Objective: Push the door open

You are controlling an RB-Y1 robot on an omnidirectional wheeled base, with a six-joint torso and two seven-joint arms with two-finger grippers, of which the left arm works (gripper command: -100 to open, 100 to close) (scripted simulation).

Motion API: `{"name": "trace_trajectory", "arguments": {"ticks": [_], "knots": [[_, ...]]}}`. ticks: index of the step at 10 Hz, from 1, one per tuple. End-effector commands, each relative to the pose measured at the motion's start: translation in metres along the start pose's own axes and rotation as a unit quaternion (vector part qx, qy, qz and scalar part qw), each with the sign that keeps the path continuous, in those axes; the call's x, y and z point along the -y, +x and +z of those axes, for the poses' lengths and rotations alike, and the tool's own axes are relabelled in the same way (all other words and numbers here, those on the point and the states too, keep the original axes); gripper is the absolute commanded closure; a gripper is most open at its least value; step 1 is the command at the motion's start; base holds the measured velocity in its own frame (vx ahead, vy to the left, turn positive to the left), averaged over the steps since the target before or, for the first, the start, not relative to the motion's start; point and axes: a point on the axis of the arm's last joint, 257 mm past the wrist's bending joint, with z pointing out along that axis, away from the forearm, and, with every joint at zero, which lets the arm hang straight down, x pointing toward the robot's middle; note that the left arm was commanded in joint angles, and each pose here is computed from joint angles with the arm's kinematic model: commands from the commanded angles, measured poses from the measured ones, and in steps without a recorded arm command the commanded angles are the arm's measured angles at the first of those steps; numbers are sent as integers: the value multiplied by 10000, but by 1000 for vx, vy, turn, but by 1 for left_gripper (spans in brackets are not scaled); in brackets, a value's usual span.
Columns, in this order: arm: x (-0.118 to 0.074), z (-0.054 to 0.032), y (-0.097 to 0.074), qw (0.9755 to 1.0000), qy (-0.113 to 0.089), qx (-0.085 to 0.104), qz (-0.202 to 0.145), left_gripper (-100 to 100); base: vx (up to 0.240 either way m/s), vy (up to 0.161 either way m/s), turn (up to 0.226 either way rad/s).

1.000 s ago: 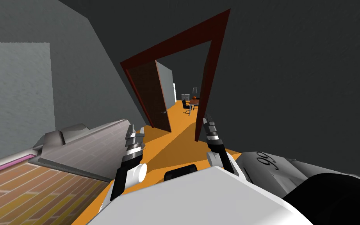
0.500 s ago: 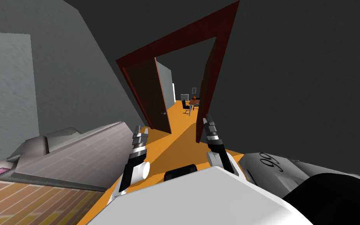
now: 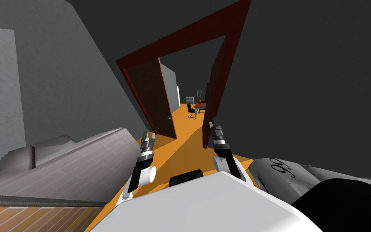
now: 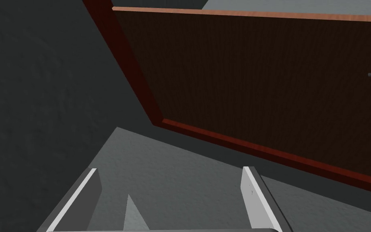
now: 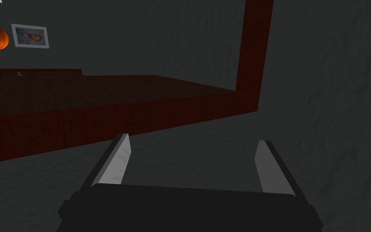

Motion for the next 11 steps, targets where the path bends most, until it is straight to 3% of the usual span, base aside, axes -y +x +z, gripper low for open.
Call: {"name": "trace_trajectory", "arguments": {"ticks": [1,11], "knots": [[-103,-8,34,10000,-65,-40,-5,-100,81,64,-40],[-780,-70,211,9982,-530,-280,-20,-100,94,72,-46]]}}
